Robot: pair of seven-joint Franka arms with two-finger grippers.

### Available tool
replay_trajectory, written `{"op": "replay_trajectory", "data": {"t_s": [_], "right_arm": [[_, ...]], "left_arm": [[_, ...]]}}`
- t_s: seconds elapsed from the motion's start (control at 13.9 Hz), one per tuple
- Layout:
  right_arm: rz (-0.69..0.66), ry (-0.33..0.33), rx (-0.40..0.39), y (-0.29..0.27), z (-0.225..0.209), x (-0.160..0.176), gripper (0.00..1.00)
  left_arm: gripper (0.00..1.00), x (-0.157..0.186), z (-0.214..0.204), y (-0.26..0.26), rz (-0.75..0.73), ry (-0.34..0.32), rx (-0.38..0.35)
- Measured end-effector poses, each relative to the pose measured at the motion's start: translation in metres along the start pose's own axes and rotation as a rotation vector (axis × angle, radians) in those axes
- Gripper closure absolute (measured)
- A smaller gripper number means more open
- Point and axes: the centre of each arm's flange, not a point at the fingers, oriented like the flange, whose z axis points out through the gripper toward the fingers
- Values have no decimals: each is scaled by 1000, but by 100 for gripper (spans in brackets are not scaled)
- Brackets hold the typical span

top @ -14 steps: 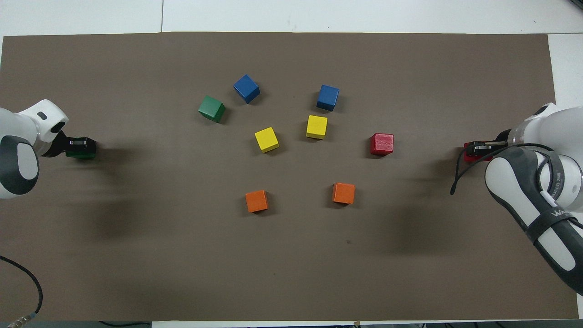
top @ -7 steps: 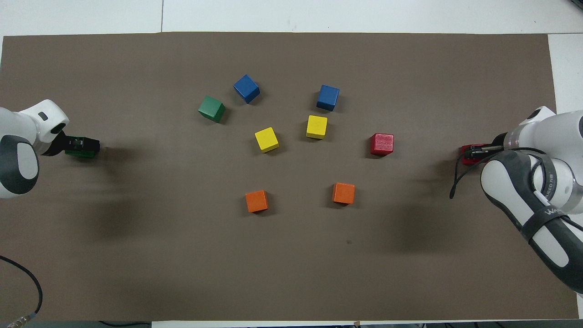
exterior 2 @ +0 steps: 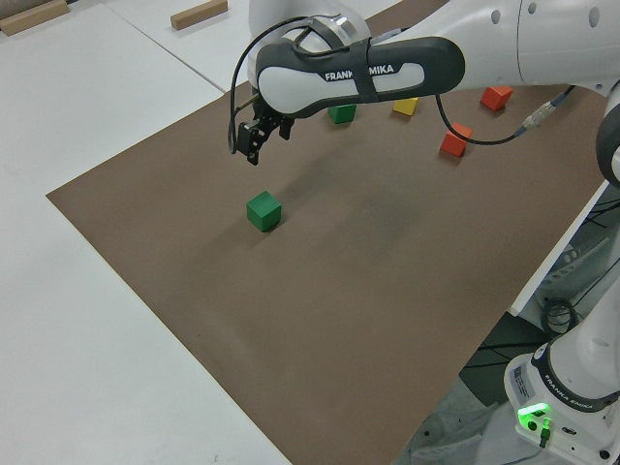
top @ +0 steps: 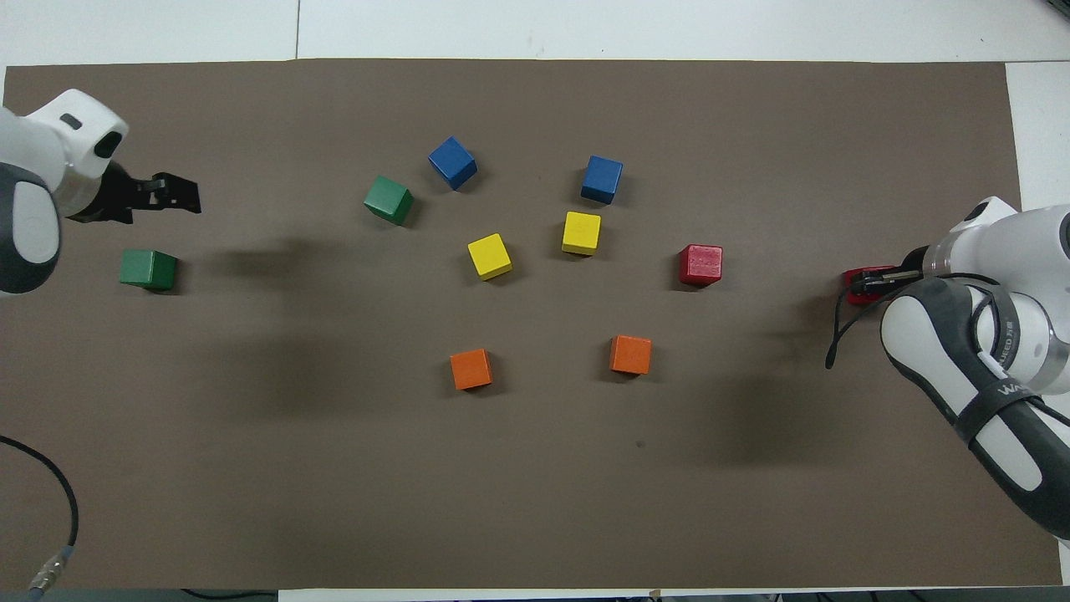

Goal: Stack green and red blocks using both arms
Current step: 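Reach the left gripper to the other green block while the right gripper reaches red, then grasp the second green block with the left gripper while the right gripper grasps red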

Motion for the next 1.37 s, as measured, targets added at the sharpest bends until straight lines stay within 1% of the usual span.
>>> {"op": "replay_trajectory", "data": {"t_s": [0.07,0.14,0.22,0.29,0.43,0.58,0.72,0.87,1.01,1.15,1.23,1.37], "right_arm": [[0,0,0,0,0,0,45],[0,0,0,0,0,0,42],[0,1,0,0,0,0,34],[0,3,-1,0,0,0,21],[0,8,-2,0,-1,1,1],[-2,23,-4,0,-9,6,0],[-13,27,-2,-5,-26,14,0],[-31,13,3,-16,-58,25,0],[-23,13,7,-39,-98,39,0],[29,24,11,-90,-133,53,0],[50,30,8,-122,-144,57,0],[78,47,-2,-186,-150,58,0]], "left_arm": [[0,-5,-1,35,-73,1,-5],[0,-11,0,65,-137,-1,-9],[0,-17,1,89,-182,-2,-13],[0,-22,2,107,-207,-1,-16],[0,-26,10,127,-212,-1,-21],[0,-20,19,141,-191,16,-36],[0,-15,34,166,-133,39,-58],[0,-17,49,188,-56,44,-78],[0,-19,55,203,44,41,-111],[0,-18,58,210,144,45,-130],[0,-18,60,213,196,45,-134],[0,-21,66,219,271,39,-138]]}}
